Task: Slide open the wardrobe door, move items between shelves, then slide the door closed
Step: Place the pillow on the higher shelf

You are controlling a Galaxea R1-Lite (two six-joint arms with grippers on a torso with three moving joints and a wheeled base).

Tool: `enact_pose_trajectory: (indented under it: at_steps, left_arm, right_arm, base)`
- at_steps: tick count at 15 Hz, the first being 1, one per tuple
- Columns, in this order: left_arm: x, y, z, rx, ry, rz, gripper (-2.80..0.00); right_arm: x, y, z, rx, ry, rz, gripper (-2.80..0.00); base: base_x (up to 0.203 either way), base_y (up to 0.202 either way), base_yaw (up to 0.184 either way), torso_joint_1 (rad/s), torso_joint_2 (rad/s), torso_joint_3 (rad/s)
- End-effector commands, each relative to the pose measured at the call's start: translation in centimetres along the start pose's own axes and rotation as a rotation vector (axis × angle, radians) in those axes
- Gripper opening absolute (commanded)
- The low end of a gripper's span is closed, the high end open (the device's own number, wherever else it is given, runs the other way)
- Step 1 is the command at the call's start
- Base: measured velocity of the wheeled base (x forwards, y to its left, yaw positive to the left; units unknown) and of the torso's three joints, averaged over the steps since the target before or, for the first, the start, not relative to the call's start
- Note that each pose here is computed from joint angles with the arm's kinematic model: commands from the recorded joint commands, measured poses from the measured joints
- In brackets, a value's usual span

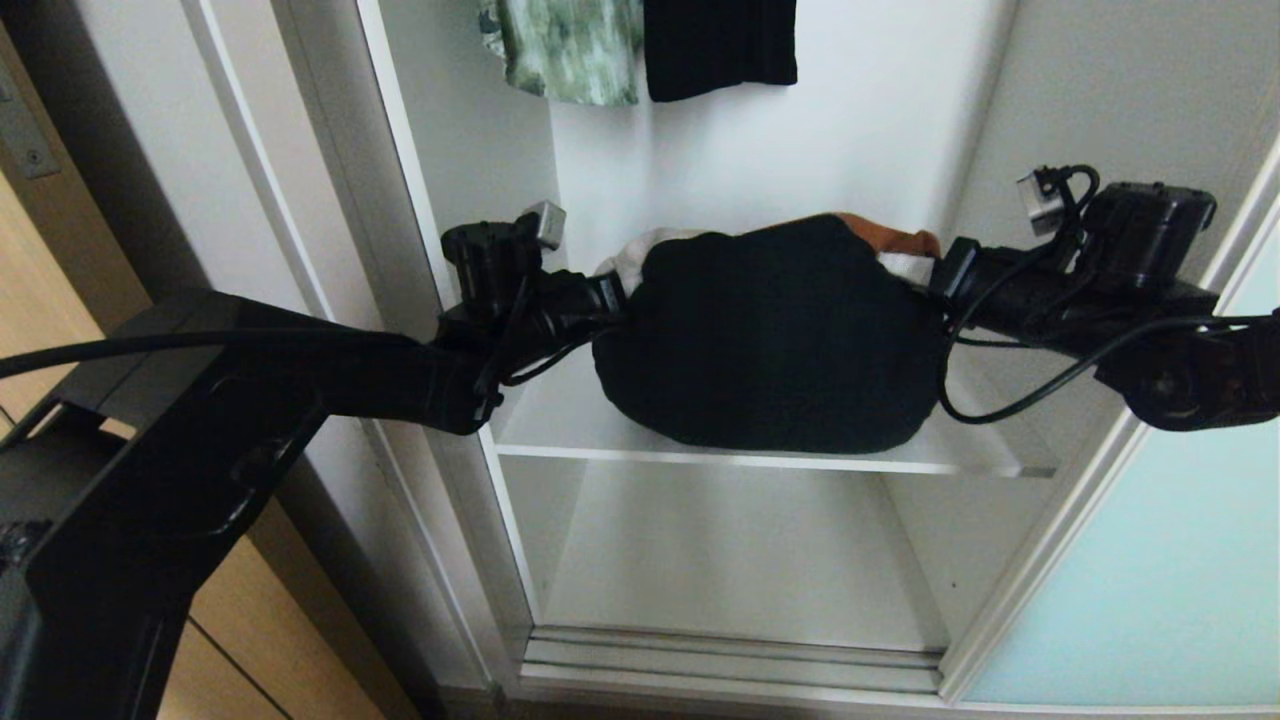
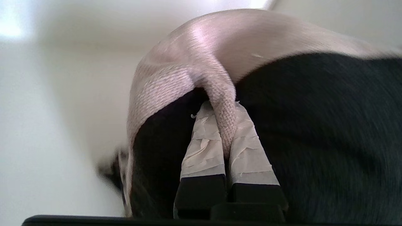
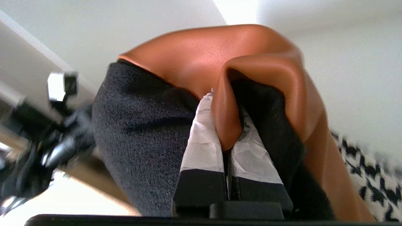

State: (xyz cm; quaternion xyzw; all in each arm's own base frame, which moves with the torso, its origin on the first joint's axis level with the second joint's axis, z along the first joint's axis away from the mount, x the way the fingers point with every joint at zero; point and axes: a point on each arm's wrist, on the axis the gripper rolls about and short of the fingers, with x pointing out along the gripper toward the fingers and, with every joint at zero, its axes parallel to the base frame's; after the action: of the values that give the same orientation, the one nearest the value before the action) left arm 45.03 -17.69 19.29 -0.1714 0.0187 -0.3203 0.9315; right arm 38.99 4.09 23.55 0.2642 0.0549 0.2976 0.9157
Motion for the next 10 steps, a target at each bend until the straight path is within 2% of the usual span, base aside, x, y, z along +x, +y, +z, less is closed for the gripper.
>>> enact_pose_trajectory:
  at_steps: [1, 4, 5, 7, 10]
  left_arm:
    - [-1.7, -0.7, 0.4, -0.026, 0.037, 0.008, -2.80]
    - [-5.0, -2.4, 1.0, -0.055, 0.125, -0.011, -2.80]
    - [-5.8, -2.9, 0.7, -0.075, 0.188, -0.033, -2.80]
    - [-6.3, -2.8, -0.3, -0.116, 0.311, -0.031, -2.80]
    - [-4.8, -1.4, -2.6, -0.135, 0.389, 0.003, -2.80]
  right_arm:
    - [-2.4, 0.7, -1.2, 0.015, 0.026, 0.005, -2.80]
    - [-5.1, 2.4, -1.4, 0.016, 0.033, 0.020, -2.80]
    - [-6.1, 2.6, -1.4, 0.017, 0.034, 0.019, -2.80]
    - [-8.0, 2.1, -1.6, 0.032, 0.058, 0.015, -2.80]
    - [-7.8, -0.2, -2.8, 0.077, 0.109, -0.016, -2.80]
  base:
    - [0.000, 0.000, 0.000, 0.000, 0.00, 0.000]
    - [0.000, 0.000, 0.000, 0.000, 0.00, 0.000]
    - [0.000, 0.000, 0.000, 0.000, 0.00, 0.000]
    - [0.000, 0.000, 0.000, 0.000, 0.00, 0.000]
    - [0.000, 0.000, 0.000, 0.000, 0.00, 0.000]
